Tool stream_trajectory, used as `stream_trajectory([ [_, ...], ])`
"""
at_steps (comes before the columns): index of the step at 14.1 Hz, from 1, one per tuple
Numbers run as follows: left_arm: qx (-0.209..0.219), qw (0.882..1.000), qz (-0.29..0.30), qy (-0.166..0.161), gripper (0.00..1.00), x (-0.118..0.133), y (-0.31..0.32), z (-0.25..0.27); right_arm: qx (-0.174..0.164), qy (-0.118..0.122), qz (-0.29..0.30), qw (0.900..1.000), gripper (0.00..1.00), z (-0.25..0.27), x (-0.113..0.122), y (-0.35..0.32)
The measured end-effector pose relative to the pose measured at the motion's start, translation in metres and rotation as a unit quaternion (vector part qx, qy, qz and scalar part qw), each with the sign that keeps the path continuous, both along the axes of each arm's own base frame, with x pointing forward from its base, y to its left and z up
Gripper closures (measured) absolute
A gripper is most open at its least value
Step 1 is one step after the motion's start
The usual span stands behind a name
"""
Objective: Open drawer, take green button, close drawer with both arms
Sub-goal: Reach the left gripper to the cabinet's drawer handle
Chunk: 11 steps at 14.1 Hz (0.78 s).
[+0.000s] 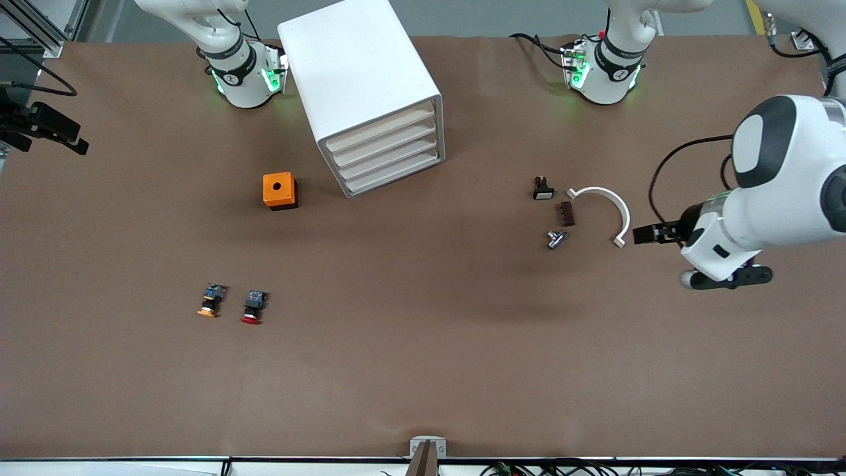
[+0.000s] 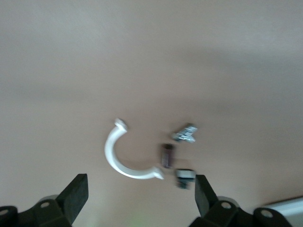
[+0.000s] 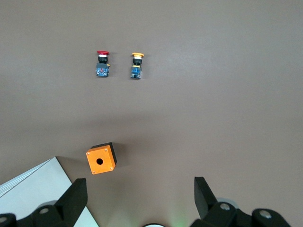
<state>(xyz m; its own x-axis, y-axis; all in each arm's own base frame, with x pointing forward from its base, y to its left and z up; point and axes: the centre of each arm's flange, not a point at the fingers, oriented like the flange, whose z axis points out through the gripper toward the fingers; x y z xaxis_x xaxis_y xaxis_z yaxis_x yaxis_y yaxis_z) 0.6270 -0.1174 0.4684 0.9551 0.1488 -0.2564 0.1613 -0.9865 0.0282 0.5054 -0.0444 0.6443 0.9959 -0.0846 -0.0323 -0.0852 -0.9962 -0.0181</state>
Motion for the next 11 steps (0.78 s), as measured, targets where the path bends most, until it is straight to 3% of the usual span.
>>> stream_trajectory([
  [2,-0.007,0.998,0.065,0.020,0.00,0.000,-0.033,-0.002,0.000,0.000,0.000,1.000,0.00,0.000,0.000,0.000],
  [4,-0.020,0.986,0.153,0.059,0.00,-0.001,-0.072,-0.016,0.000,0.000,0.000,1.000,0.00,0.000,0.000,0.000],
  [7,-0.011,0.943,0.300,0.142,0.00,0.003,-0.125,-0.061,0.000,0.000,0.000,1.000,0.00,0.000,0.000,0.000],
  [11,0.028,0.880,0.413,0.233,0.00,-0.003,-0.188,-0.118,0.000,0.000,0.000,1.000,0.00,0.000,0.000,0.000],
])
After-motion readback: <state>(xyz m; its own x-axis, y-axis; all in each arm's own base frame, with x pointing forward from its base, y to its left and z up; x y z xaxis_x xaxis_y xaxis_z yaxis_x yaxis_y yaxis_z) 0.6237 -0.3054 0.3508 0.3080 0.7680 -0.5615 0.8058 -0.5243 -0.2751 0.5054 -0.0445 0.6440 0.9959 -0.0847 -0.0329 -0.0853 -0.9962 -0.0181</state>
